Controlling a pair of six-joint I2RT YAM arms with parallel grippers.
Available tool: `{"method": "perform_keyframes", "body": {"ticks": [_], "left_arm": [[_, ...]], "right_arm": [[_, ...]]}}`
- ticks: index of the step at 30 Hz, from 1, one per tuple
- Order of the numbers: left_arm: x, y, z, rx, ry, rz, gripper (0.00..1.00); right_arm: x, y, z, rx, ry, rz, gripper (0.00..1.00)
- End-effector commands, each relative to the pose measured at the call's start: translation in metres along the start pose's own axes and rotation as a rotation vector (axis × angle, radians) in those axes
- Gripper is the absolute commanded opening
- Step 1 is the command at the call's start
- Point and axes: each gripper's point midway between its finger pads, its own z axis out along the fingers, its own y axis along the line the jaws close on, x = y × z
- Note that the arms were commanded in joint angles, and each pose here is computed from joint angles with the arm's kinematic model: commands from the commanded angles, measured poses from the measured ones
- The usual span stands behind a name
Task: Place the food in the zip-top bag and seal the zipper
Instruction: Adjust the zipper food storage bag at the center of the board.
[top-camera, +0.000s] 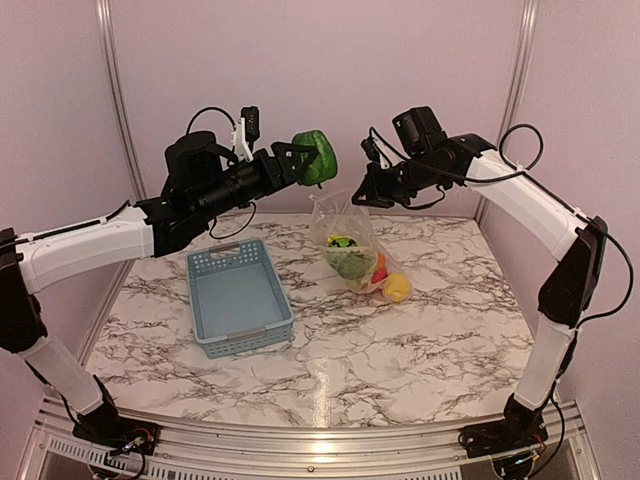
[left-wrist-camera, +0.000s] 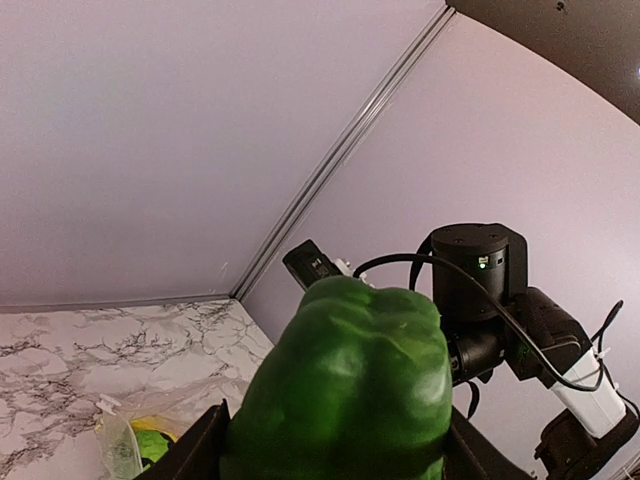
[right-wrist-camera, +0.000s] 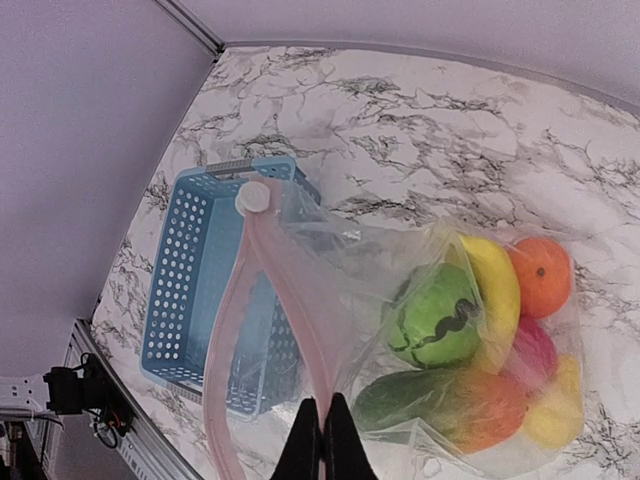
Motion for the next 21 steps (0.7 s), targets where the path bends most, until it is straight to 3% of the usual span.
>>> {"method": "perform_keyframes", "body": {"ticks": [1, 8, 21], "left_arm": [[0.004, -0.009, 0.011, 0.063, -0.028, -0.046, 0.50], [0.003, -0.020, 0.010, 0.067, -0.025, -0.020, 0.49], [0.025, -0.011, 0.016, -0.002, 0.063, 0.052, 0.49]], "right_arm": [[-0.019, 0.014, -0.025, -0.019, -0.059, -0.006, 0.00], [-0.044, 0.037, -0.055, -0.059, -0.116, -0.015, 0.00], [-0.013, 0.008, -0.034, 0.028, -0.062, -0.011, 0.00]]}}
